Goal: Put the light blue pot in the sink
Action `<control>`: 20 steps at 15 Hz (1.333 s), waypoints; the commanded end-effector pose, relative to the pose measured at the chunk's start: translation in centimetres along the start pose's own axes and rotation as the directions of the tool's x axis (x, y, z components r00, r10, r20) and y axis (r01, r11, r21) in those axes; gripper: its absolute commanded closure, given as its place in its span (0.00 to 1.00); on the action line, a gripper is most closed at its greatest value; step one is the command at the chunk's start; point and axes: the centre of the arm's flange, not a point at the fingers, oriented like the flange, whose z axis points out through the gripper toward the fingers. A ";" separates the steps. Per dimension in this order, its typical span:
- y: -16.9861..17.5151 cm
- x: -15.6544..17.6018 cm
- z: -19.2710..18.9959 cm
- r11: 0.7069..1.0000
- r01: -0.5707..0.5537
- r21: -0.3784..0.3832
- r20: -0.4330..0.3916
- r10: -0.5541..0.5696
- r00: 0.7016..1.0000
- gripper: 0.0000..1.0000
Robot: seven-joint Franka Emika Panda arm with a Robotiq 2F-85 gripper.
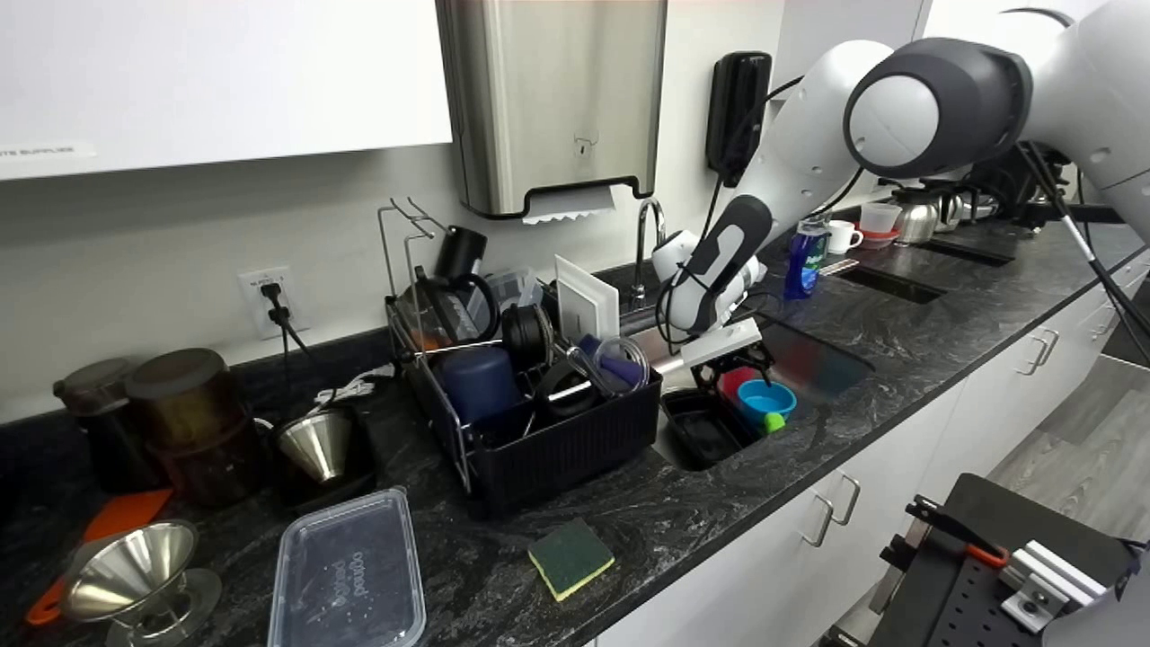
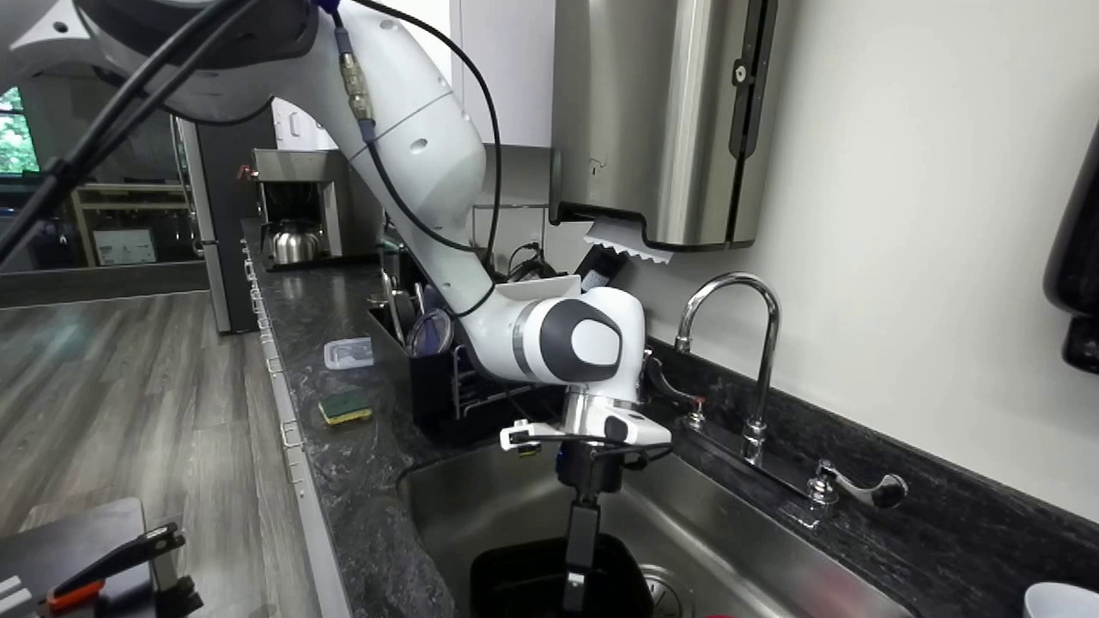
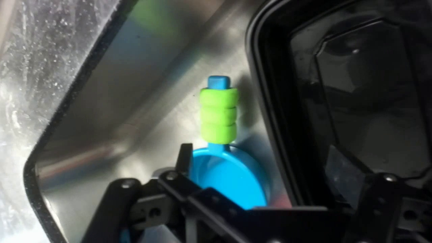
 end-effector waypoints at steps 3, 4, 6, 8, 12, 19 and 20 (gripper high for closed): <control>0.4 -2.4 -5.9 0.956 0.160 0.247 -0.041 -0.155 0.987 0.00; 0.4 -2.8 -7.0 0.940 0.193 0.282 -0.058 -0.184 0.981 0.00; 0.6 -3.4 -8.7 0.908 0.258 0.329 -0.086 -0.243 0.966 0.00; 0.8 -4.0 -9.6 0.882 0.306 0.359 -0.099 -0.290 0.952 0.00; 2.0 -4.8 -10.9 0.811 0.426 0.401 -0.142 -0.404 0.904 0.00; 6.8 -6.8 -14.6 0.675 0.625 0.392 -0.278 -0.561 0.780 0.00; 7.6 -7.3 -15.1 0.659 0.645 0.387 -0.295 -0.574 0.764 0.00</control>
